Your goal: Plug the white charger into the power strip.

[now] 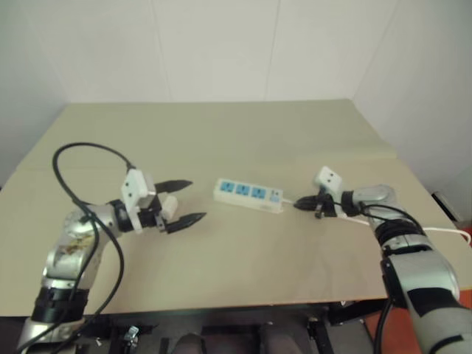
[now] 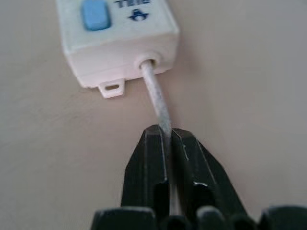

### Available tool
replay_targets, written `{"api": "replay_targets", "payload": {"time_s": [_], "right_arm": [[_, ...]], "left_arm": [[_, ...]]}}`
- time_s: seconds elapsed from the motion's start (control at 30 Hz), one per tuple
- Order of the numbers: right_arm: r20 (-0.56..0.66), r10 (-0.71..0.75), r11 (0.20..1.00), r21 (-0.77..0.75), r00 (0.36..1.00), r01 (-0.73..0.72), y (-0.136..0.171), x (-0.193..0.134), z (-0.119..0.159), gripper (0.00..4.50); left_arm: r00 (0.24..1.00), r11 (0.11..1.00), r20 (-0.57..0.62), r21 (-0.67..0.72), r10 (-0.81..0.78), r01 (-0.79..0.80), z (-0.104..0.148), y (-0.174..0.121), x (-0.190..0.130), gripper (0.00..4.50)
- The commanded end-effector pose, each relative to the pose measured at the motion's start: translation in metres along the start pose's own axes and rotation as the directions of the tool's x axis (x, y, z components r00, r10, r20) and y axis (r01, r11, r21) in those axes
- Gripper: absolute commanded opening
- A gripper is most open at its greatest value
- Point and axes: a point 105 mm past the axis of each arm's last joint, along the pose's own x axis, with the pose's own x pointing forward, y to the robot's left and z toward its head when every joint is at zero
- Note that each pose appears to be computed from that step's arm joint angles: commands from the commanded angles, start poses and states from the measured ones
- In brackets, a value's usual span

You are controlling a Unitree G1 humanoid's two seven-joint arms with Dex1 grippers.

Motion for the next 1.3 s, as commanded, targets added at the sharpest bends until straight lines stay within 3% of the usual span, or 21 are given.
{"api": "replay_targets", "payload": {"time_s": [0.03,0.3,0.47,0.67,1.0,1.1,1.27,1.3], "right_arm": [[-0.008,0.005,0.997,-0.072,1.000,-0.006,0.001,-0.003,0.001,0.01],[0.063,0.030,0.982,-0.188,0.998,-0.018,0.024,-0.035,0.007,0.01],[0.054,0.049,0.991,-0.125,0.997,-0.042,0.065,-0.067,0.005,0.01],[0.041,-0.015,0.998,-0.063,0.999,0.018,0.088,-0.070,-0.003,0.01],[0.106,-0.061,0.995,-0.066,0.992,0.068,0.093,-0.068,0.018,3.37],[0.201,-0.092,0.995,-0.006,0.975,0.095,0.091,-0.076,0.027,4.41],[0.338,-0.115,0.993,0.061,0.934,0.100,0.097,-0.080,0.041,4.46],[0.374,-0.166,0.986,0.061,0.912,0.154,0.096,-0.078,0.043,4.46]], "left_arm": [[0.999,1.000,-0.032,0.029,-0.008,0.008,0.001,-0.002,0.001,4.50],[0.999,0.999,-0.051,0.043,-0.015,0.018,0.000,0.000,0.001,4.50],[0.997,0.999,-0.070,0.030,-0.026,0.028,-0.006,-0.003,0.003,4.50],[0.996,0.998,-0.072,0.018,-0.061,0.062,-0.010,-0.006,0.012,4.50],[0.995,0.995,-0.052,0.047,-0.081,0.083,-0.001,0.002,0.016,4.50],[0.996,0.996,-0.051,0.046,-0.074,0.076,-0.001,0.002,0.015,4.50],[0.994,0.994,-0.023,0.025,-0.105,0.106,0.005,-0.006,0.010,4.50],[0.995,0.995,-0.024,0.027,-0.098,0.099,0.005,-0.005,0.010,4.50]]}}
